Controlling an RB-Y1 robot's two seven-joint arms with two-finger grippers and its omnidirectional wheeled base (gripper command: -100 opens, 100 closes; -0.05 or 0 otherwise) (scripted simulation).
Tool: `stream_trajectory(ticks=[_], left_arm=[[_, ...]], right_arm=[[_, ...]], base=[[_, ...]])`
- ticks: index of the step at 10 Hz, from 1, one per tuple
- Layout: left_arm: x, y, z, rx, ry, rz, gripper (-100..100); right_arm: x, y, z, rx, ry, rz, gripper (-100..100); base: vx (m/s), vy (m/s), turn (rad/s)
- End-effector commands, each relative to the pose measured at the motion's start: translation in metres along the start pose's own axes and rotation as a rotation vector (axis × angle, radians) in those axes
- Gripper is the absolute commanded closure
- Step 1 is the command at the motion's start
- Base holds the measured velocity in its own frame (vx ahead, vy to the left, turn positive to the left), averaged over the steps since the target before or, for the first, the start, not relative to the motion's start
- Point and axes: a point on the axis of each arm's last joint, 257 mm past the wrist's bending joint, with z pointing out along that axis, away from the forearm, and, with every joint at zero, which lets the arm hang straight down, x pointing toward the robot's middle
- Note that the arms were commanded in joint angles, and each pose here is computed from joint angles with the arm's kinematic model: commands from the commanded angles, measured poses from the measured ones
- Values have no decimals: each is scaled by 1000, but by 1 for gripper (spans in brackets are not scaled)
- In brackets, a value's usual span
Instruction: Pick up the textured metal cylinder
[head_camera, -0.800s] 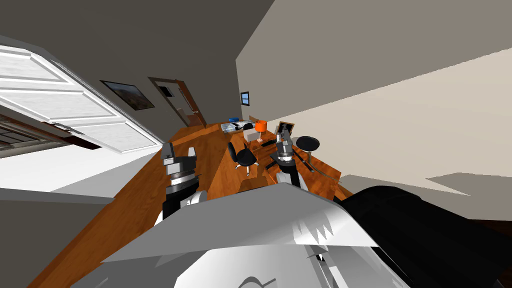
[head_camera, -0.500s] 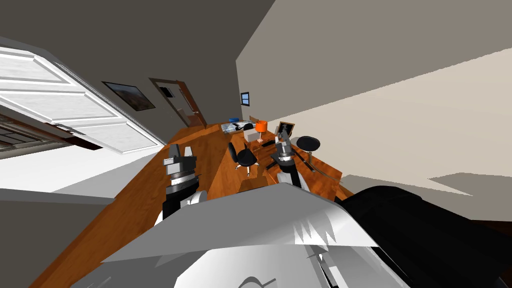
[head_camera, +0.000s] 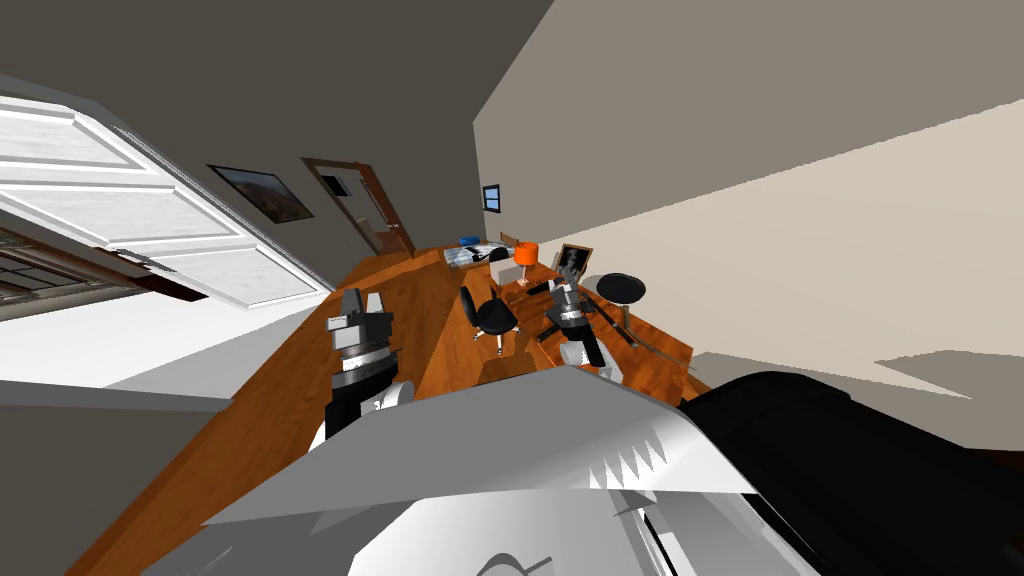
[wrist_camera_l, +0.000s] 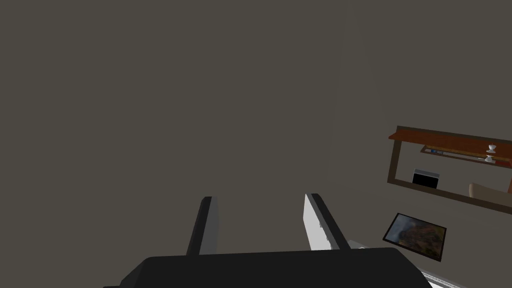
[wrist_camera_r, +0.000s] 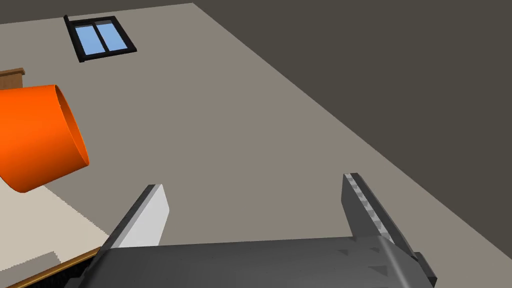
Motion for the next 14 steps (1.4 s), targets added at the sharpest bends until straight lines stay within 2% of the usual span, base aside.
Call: stream_trajectory(ticks=[1, 2, 3, 5, 6, 7, 8, 9, 10, 11, 12, 13, 14], left_arm=[[0, 0, 0, 0, 0, 0, 0], [0, 0, 0, 0, 0, 0, 0], [0, 0, 0, 0, 0, 0, 0], [0, 0, 0, 0, 0, 0, 0], [0, 0, 0, 0, 0, 0, 0], [0, 0, 0, 0, 0, 0, 0], [0, 0, 0, 0, 0, 0, 0], [0, 0, 0, 0, 0, 0, 0], [0, 0, 0, 0, 0, 0, 0], [0, 0, 0, 0, 0, 0, 0], [0, 0, 0, 0, 0, 0, 0], [0, 0, 0, 0, 0, 0, 0], [0, 0, 0, 0, 0, 0, 0]], right_arm=[[-15, -21, -2, 54, -14, 51, -100], [-29, -38, -3, 98, -32, 83, -100], [-29, -40, -3, 101, -34, 93, -100], [-60, -69, -5, 181, -84, 172, -100], [-64, -78, -9, 199, -93, 181, -100], [-84, -97, -13, 247, -133, 222, -100], [-84, -97, -13, 247, -134, 225, -100], [-105, -115, -18, 292, -179, 267, -100], [-106, -116, -19, 295, -182, 270, -100], [-127, -129, -23, 327, -228, 316, -100], [-130, -135, -27, 340, -238, 315, -100], [-150, -141, -27, 357, -280, 360, -100], [-153, -149, -33, 373, -293, 360, -100]], base=[[47, 51, 6], [63, 66, 10], [54, 47, 2], [68, 51, 11], [69, 49, 6], [63, 55, 10], [44, 39, 1], [59, 41, 15], [54, 34, 2], [67, 30, 16], [57, 32, 7], [60, 44, 17], [53, 38, 3]])
